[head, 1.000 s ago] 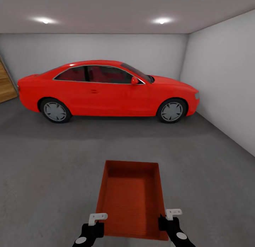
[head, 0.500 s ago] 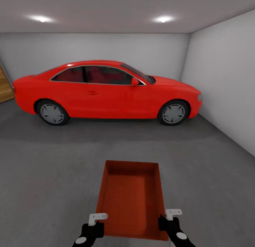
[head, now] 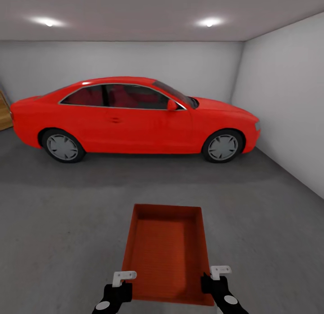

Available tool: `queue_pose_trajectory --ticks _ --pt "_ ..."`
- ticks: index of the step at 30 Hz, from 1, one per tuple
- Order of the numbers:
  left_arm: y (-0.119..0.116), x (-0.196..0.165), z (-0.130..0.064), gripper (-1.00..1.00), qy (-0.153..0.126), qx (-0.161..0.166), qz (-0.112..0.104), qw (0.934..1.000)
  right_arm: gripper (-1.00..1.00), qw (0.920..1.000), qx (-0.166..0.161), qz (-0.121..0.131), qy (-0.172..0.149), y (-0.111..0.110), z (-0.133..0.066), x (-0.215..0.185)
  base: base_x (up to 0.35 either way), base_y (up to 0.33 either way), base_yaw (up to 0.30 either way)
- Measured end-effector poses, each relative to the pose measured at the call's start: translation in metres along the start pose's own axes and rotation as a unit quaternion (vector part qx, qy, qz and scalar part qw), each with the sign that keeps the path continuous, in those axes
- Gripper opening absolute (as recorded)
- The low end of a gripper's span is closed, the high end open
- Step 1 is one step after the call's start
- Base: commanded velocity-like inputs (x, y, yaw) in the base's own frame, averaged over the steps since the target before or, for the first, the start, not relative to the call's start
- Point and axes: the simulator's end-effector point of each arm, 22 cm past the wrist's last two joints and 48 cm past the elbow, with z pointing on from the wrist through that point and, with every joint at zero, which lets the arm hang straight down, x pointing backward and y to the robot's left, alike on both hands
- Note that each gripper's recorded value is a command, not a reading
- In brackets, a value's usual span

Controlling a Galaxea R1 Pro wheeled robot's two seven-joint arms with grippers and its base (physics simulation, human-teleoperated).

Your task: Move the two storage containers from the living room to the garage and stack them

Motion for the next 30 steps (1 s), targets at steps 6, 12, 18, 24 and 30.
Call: queue_pose_trajectory --ticks 6,12,18,24,30 --pt "-0.0002 -0.0001 0.0002 -1.0 0.0 0.0 0.0 1.0 -1.0 1.0 0.0 0.0 0.0 -0.0003 0.0003 -0.0004 0.257 0.0 0.0" --pt "0.0001 -0.0006 0.0005 -1.0 -0.001 0.0 -0.001 1.0 -1.0 1.0 0.0 -0.001 -0.001 0.0007 0.0005 -0.0015 0.003 0.0 0.0" --pt "0.0004 -0.0006 0.0002 -1.0 -0.001 0.0 -0.001 1.0 -1.0 1.0 0.0 0.0 -0.001 0.0009 0.0002 -0.0013 0.067 0.0 0.0" --pt "-0.0011 -0.0002 -0.0001 -1.0 -0.001 0.0 -0.001 1.0 -1.0 1.0 0.0 0.001 -0.001 0.0026 -0.0001 -0.0004 0.296 0.0 0.0" --pt "-0.0011 -0.0003 0.0001 -1.0 -0.001 0.0 -0.001 1.0 -1.0 1.0 0.0 0.001 0.0 0.0026 0.0001 -0.0005 0.264 0.0 0.003"
